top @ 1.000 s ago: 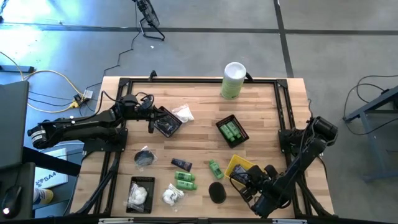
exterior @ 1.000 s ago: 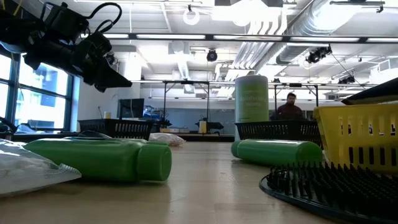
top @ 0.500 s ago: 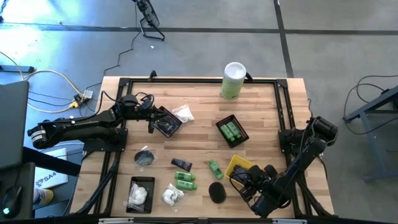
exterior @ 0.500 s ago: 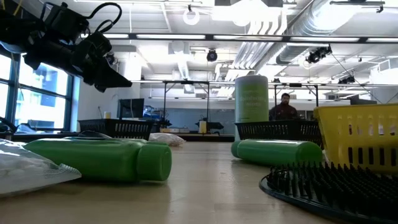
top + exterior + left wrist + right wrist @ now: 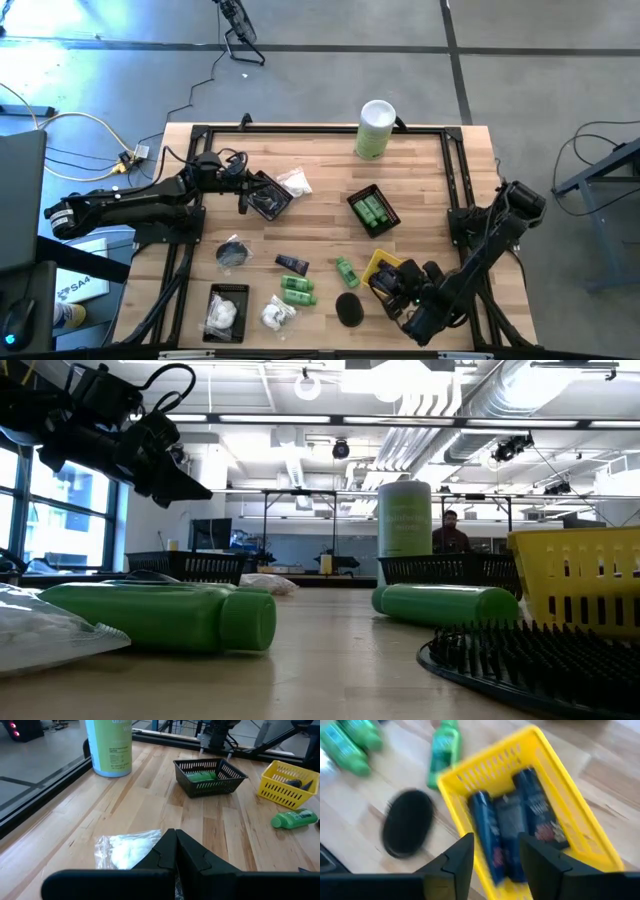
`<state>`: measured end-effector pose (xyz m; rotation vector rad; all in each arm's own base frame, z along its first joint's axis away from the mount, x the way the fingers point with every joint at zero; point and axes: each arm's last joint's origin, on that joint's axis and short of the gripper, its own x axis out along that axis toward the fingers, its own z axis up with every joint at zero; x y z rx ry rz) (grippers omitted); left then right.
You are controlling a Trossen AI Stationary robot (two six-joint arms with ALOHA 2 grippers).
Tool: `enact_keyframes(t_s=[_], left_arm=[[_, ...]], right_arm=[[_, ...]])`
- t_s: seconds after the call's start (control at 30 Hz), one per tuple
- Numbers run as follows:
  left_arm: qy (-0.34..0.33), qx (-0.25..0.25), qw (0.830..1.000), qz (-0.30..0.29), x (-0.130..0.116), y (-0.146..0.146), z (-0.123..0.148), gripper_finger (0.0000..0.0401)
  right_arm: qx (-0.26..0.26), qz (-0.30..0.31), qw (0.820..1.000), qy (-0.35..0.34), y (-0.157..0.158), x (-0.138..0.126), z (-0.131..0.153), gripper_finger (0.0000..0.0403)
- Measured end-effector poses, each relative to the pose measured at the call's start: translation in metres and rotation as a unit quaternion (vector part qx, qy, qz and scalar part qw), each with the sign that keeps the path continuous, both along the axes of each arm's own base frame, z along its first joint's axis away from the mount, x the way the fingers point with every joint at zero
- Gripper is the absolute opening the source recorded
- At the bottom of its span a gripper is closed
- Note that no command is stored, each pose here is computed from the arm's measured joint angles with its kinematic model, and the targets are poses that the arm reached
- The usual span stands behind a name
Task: Pick & Place Travel size toiletries
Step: Put the shampoo bottle into the top right black bin
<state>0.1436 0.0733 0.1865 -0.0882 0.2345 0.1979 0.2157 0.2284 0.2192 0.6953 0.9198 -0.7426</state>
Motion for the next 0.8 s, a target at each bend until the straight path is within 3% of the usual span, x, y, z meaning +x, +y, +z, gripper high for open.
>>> enact_keyframes(t_s=[0.43, 0.8], left_arm=[[-0.001, 0.002, 1.0, 0.0, 0.0, 0.0, 0.0, 0.0], [-0.001, 0.002, 1.0, 0.0, 0.0, 0.0, 0.0, 0.0]], right_arm=[[-0.015, 0.078, 0.993, -0.09, -0.023, 0.058, 0.008, 0.0109], [-0.081, 0.182, 0.971, -0.134, -0.052, 0.1, 0.018, 0.0107]])
